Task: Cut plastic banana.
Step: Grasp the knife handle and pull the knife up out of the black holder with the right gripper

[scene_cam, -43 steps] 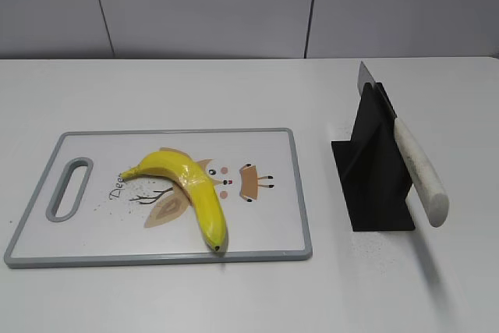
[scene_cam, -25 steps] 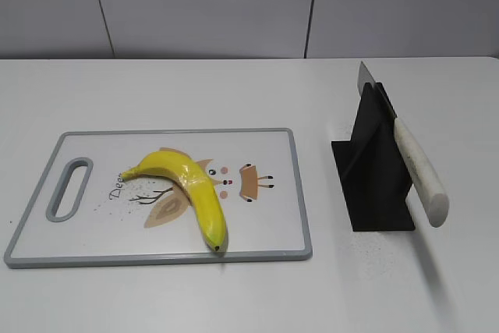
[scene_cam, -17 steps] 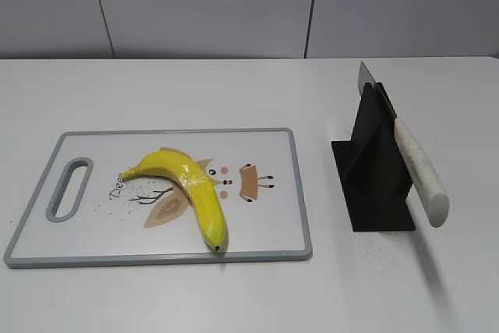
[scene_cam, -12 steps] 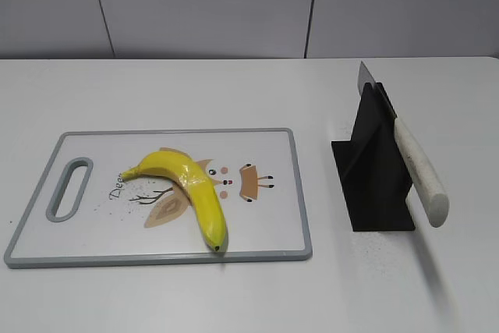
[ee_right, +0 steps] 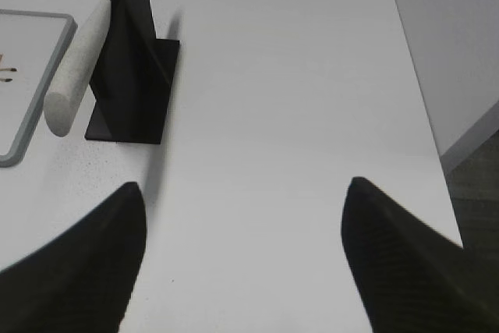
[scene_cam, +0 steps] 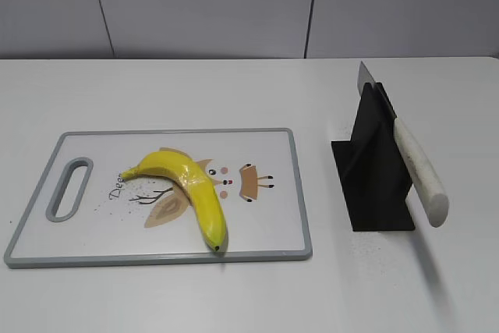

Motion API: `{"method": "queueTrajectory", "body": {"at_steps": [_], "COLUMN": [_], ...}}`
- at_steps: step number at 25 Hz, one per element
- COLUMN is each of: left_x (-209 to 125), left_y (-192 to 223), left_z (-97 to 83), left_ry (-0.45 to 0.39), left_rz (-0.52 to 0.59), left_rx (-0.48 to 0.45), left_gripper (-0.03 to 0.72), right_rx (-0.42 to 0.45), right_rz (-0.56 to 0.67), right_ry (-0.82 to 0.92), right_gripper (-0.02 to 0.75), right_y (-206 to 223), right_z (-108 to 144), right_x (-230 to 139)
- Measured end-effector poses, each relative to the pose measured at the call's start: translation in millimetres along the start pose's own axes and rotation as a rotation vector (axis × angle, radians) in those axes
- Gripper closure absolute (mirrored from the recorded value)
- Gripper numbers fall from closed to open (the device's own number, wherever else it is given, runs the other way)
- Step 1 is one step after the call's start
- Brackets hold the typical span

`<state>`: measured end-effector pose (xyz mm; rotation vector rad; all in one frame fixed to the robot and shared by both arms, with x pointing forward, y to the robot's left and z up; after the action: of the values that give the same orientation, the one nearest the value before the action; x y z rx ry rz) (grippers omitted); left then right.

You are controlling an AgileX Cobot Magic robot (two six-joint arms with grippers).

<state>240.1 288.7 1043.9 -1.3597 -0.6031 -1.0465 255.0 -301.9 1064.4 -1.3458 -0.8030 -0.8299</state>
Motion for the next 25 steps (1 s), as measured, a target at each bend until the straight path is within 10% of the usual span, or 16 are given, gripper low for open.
{"method": "queueTrajectory", "body": {"at_steps": [15,25], "left_x": [0,0], "left_y": [0,0], "left_z": [0.0,0.0], "left_ry": [0.000,0.000], "left_rz": [0.000,0.000], "left_rx": [0.000,0.000], "left_gripper": [0.239,0.060], "right_rx": [0.012,-0.001], "right_rz": [0.408,0.572], "right_ry": [0.025,0.023], "right_gripper": [0.146,0.146], "right_y": [75,128], "right_z": [16,22], "right_x": [59,86]}}
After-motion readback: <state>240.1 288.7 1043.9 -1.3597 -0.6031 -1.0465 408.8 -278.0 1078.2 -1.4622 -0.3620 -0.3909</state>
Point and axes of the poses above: a point on each arm's last joint axis where the gripper is mounted, y pointing out along that axis toward the gripper, z along the wrist's bending axis when the last joint is at zero, x = y × z, the point moved 1 cm from there along y, pointing out along that axis toward the gripper, and after that the axes turned 5 degrees about y, right-handed, at the moved point
